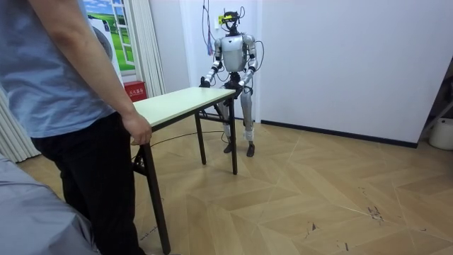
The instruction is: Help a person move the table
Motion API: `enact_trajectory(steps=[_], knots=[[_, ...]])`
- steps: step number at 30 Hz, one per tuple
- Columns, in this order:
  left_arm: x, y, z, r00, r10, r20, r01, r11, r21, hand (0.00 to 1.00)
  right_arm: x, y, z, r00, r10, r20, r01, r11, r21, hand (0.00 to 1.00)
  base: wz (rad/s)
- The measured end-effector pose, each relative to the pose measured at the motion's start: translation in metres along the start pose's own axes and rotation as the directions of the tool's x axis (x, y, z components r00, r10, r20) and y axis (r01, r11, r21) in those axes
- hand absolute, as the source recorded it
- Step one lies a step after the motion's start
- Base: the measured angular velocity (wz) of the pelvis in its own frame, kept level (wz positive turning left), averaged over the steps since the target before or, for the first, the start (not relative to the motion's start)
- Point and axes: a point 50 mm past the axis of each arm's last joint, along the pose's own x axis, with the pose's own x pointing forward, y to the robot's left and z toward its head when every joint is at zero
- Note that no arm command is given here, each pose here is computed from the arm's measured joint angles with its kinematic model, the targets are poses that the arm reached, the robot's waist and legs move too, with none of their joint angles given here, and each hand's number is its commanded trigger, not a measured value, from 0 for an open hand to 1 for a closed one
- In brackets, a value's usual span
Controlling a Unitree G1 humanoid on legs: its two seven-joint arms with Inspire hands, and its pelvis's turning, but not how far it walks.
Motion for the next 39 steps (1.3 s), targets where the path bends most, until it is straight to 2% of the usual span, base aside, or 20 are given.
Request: enact_trajectory(steps=[16,21,24,25,26,27,28,34,39], knots=[[0.001,-0.017,0.000,1.000,-0.010,0.008,0.010,1.000,-0.012,0.00,0.004,0.005,-0.003,1.000,0.015,0.024,-0.016,0.999,0.050,0.00,0.01],[-0.001,-0.038,0.001,0.996,-0.086,0.013,0.086,0.996,0.009,0.00,0.005,0.010,-0.004,0.999,0.038,0.039,-0.040,0.998,0.058,0.00,0.00],[-0.001,-0.043,0.001,0.994,-0.108,0.018,0.108,0.994,0.012,0.00,0.006,0.013,-0.004,0.997,0.059,0.040,-0.062,0.995,0.074,0.00,0.00],[-0.001,-0.043,0.001,0.994,-0.109,0.017,0.109,0.994,0.009,0.00,0.006,0.013,-0.005,0.997,0.059,0.040,-0.062,0.995,0.074,0.51,0.00],[-0.001,-0.043,0.001,0.994,-0.111,0.018,0.111,0.994,0.001,0.11,0.006,0.013,-0.005,0.997,0.060,0.039,-0.062,0.995,0.076,0.73,-0.04],[-0.002,-0.043,0.001,0.993,-0.113,0.018,0.113,0.994,-0.007,0.53,0.006,0.013,-0.005,0.997,0.061,0.039,-0.064,0.995,0.077,1.00,-0.06],[-0.001,-0.043,0.001,0.993,-0.113,0.018,0.114,0.993,-0.009,1.00,0.006,0.013,-0.005,0.997,0.061,0.040,-0.064,0.995,0.077,1.00,-0.06],[-0.001,-0.043,0.001,0.993,-0.113,0.020,0.113,0.994,-0.012,1.00,0.006,0.013,-0.005,0.998,0.054,0.041,-0.057,0.995,0.077,1.00,-0.01],[0.000,-0.038,-0.001,0.996,-0.090,0.023,0.091,0.996,-0.026,1.00,0.006,0.004,-0.012,0.999,-0.039,0.015,0.038,0.996,0.080,1.00,-0.02]])
